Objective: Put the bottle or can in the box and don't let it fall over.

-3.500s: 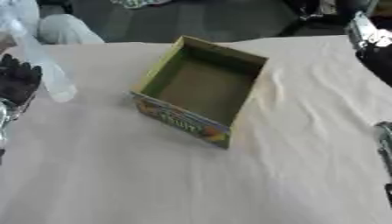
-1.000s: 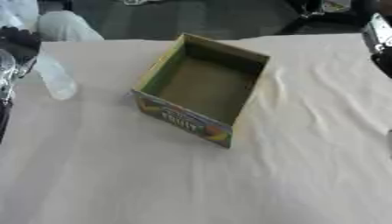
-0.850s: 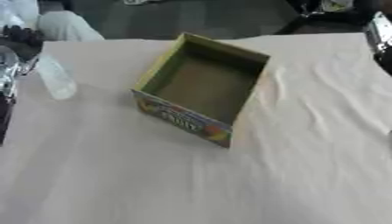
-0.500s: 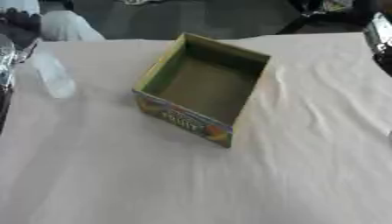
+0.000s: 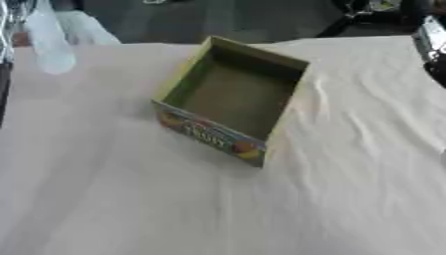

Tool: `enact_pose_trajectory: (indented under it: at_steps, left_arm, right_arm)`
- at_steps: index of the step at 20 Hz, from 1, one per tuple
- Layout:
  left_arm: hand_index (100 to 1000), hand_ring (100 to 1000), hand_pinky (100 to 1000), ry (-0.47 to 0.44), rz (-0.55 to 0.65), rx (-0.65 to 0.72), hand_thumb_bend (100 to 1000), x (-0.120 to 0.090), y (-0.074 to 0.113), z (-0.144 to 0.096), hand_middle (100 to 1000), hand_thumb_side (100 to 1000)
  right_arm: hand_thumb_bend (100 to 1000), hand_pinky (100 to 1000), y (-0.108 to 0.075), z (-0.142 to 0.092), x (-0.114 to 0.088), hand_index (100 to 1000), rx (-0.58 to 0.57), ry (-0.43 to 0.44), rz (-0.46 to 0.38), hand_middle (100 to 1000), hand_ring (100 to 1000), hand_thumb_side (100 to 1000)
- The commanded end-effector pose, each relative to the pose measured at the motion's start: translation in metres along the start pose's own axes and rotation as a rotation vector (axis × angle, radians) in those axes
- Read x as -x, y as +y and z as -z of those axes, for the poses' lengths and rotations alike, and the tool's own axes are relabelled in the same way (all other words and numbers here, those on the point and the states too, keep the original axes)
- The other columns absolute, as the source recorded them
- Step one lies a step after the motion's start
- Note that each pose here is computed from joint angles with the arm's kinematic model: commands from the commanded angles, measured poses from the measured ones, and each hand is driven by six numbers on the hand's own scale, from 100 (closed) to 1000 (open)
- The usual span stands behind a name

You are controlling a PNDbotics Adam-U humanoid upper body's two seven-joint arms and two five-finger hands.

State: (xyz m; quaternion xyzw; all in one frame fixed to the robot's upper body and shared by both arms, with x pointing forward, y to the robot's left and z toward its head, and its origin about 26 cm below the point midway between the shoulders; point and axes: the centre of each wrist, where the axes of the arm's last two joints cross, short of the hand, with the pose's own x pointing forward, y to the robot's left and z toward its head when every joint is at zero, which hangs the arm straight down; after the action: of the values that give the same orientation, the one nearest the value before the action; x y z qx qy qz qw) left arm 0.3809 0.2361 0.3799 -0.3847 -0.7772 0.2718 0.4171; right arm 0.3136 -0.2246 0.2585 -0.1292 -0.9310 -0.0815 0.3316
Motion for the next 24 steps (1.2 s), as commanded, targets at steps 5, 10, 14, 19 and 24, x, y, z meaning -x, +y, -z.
enact_pose_trajectory:
  at_steps: [5,10,14,19,24]
  left_arm:
    - [980,100,100,0.102,0.008,0.242,885,0.014,-0.065,-0.033,101,1000]
    - [982,100,100,0.196,0.03,0.267,800,0.029,-0.082,-0.041,107,1000]
    - [982,100,100,0.286,0.047,0.255,863,0.05,-0.086,-0.038,105,1000]
    - [980,100,100,0.388,0.067,0.193,855,0.079,-0.076,-0.029,100,1000]
    - [978,100,100,0.447,0.09,0.13,837,0.104,-0.062,-0.022,100,1000]
  right_arm:
    - [676,719,-0.005,0.007,-0.01,808,0.038,-0.055,0.015,798,675,178]
    - [655,719,-0.008,0.009,-0.01,809,0.08,-0.07,0.019,798,678,196]
    - [670,718,-0.007,0.011,-0.011,809,0.102,-0.082,0.037,797,680,193]
    - [667,718,-0.002,0.014,-0.014,810,0.121,-0.104,0.074,797,683,200]
    - [666,718,0.002,0.016,-0.018,811,0.131,-0.118,0.102,797,684,203]
